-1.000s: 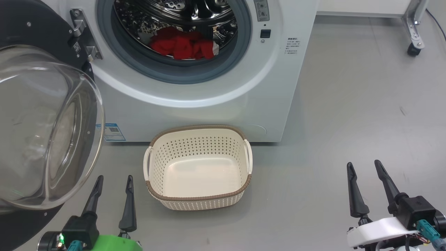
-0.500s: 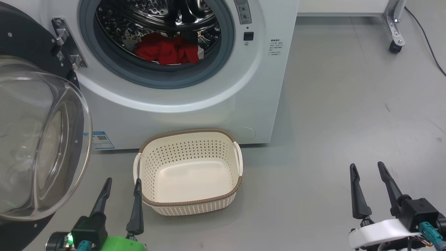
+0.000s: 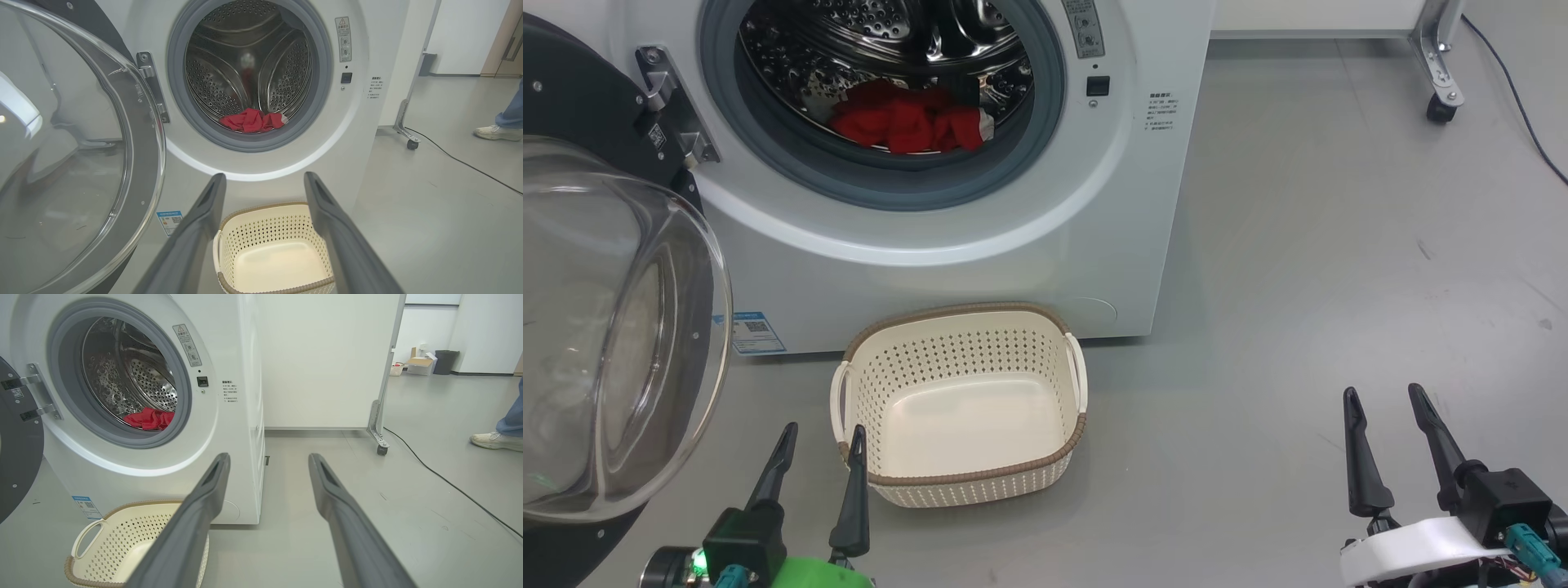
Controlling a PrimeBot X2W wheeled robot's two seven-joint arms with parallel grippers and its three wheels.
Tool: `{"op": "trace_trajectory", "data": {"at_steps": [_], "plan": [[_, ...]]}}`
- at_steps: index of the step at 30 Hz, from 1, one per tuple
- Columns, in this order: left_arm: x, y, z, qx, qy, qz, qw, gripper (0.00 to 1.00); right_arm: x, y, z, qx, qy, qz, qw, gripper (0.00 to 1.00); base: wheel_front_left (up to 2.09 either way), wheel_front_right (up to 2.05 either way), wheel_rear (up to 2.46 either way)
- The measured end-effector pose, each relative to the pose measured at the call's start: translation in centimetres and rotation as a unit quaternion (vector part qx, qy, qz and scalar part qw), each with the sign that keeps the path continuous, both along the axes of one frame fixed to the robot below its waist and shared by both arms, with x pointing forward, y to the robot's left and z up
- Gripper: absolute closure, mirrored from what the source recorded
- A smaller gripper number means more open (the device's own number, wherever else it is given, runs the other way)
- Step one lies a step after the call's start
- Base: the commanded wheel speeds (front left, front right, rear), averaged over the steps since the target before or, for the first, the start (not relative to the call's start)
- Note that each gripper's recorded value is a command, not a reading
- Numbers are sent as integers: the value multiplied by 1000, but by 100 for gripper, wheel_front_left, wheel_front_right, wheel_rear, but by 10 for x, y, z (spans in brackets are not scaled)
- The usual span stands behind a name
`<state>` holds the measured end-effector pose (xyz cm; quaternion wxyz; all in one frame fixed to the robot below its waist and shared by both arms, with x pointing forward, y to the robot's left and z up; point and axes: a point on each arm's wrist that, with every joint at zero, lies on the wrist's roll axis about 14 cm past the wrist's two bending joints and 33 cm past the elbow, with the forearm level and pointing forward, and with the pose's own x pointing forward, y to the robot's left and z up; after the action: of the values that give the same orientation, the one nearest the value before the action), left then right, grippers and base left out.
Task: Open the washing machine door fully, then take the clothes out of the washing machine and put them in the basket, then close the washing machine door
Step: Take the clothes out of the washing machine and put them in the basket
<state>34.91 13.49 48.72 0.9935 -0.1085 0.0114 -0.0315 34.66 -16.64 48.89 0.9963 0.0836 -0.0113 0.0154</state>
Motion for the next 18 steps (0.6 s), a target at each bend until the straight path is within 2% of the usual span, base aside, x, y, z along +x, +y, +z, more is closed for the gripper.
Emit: {"op": "trace_trajectory", "data": {"at_steps": [18], "plan": [[1,-5,4,1,-2,-5,1000,0,-1,-3,3,1,-4,-6,1000,0,5,-5,0]]}}
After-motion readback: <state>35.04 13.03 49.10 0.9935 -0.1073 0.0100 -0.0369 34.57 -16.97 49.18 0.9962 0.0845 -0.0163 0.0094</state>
